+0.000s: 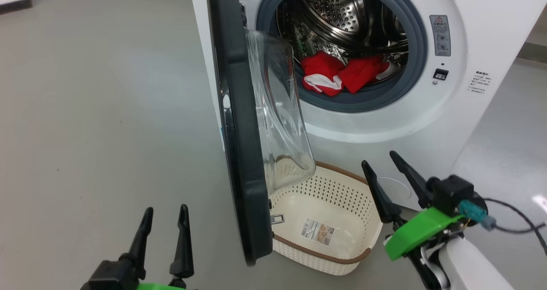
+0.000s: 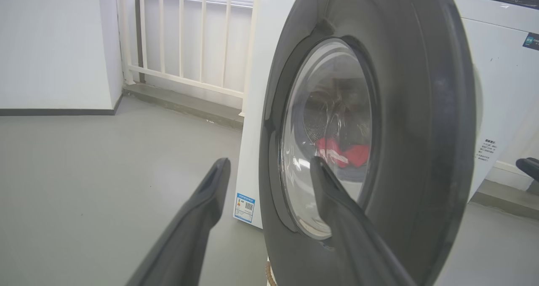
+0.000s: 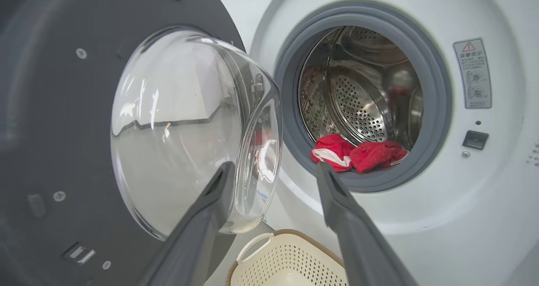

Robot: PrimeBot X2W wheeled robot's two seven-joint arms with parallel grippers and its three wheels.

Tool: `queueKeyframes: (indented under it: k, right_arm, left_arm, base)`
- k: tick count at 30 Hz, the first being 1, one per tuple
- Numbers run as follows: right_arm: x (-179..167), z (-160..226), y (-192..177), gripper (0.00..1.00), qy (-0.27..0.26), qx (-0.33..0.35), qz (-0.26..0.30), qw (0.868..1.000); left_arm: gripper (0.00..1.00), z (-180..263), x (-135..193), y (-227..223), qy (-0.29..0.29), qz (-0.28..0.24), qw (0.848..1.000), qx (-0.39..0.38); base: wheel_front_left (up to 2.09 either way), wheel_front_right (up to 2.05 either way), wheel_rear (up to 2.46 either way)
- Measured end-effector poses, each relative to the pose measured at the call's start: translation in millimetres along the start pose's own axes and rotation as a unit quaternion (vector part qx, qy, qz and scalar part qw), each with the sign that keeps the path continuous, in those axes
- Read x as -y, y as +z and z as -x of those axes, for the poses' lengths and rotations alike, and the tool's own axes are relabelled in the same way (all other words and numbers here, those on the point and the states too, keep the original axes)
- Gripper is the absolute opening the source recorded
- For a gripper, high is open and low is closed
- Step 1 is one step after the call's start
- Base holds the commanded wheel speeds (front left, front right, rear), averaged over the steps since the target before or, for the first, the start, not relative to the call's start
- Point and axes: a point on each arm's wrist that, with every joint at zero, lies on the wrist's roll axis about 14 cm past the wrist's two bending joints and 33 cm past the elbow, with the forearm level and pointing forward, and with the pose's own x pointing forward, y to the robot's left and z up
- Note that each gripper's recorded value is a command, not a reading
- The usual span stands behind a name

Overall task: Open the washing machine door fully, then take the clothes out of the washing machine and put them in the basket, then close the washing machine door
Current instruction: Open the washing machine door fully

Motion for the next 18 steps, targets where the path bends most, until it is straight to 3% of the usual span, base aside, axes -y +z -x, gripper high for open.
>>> queueKeyframes:
  k: [18]
  right_arm:
    - [-11.6, 37.8, -15.2, 1.00, -0.020, 0.000, 0.019, 1.000]
  left_arm:
    - [1.00, 4.9, -0.6, 2.5, 0.000, -0.004, 1.000, 0.005]
  base:
    - [0.00, 0.00, 0.00]
